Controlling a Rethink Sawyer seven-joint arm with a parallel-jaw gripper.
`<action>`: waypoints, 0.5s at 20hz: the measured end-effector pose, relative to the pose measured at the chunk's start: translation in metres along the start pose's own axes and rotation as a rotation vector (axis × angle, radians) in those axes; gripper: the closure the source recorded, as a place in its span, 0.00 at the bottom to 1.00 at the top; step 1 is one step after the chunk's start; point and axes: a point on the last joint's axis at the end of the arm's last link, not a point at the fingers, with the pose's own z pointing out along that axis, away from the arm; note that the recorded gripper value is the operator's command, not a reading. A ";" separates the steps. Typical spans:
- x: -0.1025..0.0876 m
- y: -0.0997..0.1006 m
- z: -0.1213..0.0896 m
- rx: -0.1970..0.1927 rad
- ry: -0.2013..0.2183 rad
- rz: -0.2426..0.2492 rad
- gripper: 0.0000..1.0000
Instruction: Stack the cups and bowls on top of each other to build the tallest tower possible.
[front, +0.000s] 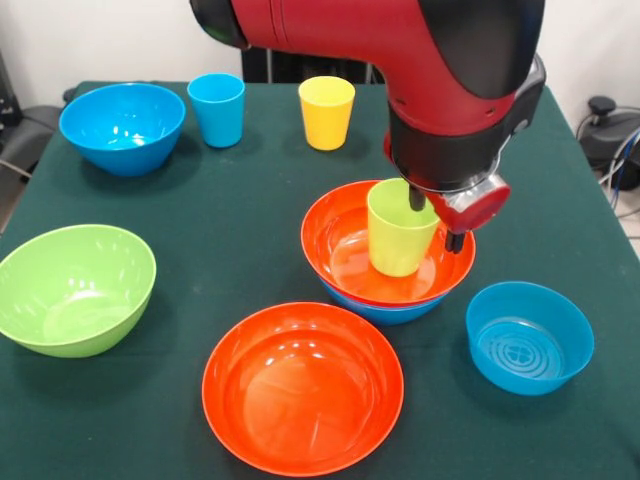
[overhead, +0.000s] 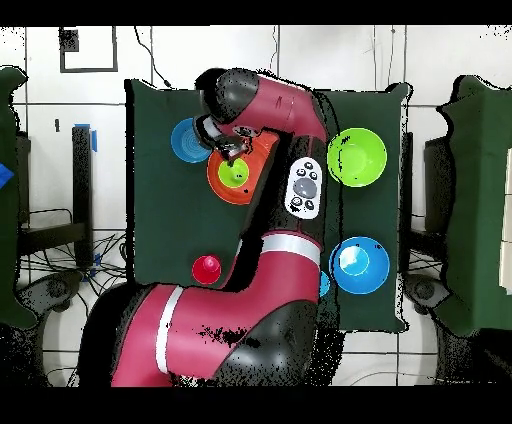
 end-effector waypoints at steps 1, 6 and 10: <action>0.000 0.000 -0.004 -0.004 -0.003 0.000 0.00; 0.001 -0.001 -0.024 -0.016 -0.006 -0.001 0.00; 0.003 -0.003 -0.043 -0.021 -0.004 0.000 0.00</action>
